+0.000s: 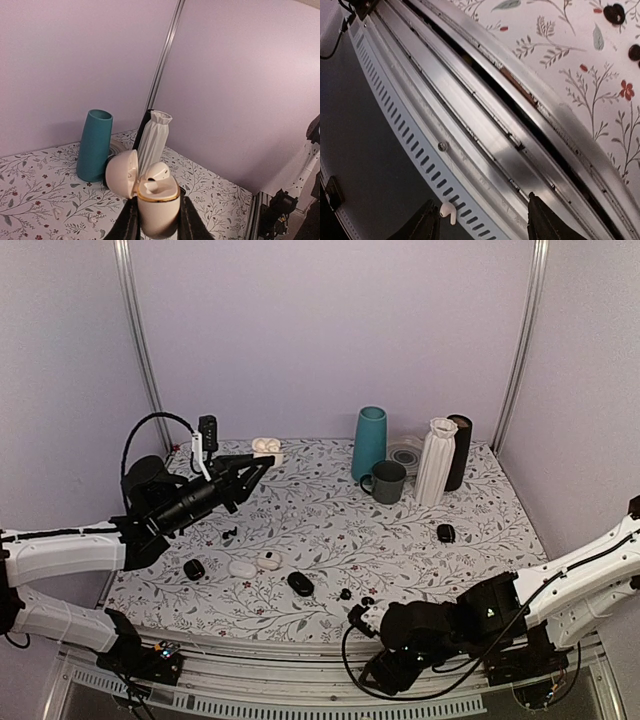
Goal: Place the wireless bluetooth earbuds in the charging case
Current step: Pick up the left earbud from the corner of the board.
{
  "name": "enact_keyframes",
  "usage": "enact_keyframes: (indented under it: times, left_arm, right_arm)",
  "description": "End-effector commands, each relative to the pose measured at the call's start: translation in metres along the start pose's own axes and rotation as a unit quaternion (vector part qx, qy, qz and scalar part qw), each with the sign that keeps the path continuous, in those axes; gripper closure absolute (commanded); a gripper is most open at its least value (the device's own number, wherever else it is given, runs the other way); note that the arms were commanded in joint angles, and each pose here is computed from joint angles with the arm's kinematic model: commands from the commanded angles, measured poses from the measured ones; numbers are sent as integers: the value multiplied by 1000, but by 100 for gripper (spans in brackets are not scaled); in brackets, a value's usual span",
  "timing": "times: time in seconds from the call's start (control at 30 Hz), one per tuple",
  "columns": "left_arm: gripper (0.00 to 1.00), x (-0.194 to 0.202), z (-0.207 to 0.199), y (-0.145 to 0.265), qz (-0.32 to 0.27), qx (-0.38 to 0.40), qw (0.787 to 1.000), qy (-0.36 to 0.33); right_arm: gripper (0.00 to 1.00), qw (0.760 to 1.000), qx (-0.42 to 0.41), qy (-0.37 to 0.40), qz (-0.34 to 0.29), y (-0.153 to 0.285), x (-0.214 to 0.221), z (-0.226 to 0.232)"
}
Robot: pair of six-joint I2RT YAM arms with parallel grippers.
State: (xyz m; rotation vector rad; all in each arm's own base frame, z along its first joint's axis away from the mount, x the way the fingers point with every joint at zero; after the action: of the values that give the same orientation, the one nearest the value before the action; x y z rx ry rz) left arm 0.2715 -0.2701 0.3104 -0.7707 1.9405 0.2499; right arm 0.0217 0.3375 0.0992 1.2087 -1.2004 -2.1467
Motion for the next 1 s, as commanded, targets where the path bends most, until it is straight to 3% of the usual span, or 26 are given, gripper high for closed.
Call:
enact_keyframes:
  times: [0.0, 0.23, 0.6, 0.97]
  left_arm:
    - [100, -4, -5, 7, 2, 11, 1000, 9]
    - [100, -2, -9, 20, 16, 5, 999, 29]
    - [100, -4, -23, 29, 12, -3, 999, 33]
    - [100, -6, -25, 30, 14, -12, 999, 35]
  right_arm:
    - [40, 997, 26, -32, 62, -5, 46, 18]
    - [42, 990, 77, -14, 121, -26, 72, 56]
    - [56, 978, 129, -23, 161, -34, 88, 48]
    - [59, 968, 169, -7, 186, -52, 92, 58]
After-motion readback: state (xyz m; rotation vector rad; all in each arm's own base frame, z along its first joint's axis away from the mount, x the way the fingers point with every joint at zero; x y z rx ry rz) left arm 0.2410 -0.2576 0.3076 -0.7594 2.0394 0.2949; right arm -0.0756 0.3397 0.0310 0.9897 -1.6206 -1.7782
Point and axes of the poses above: each gripper's point midway between its finger pads, its own y axis back along the fingers, its own z axis along the line the jaws close on, x = y × z, the point moved 1 cm from there along y, back along the fingers, and after that the axes turned 12 degrees about y, right-handed, at the moved point
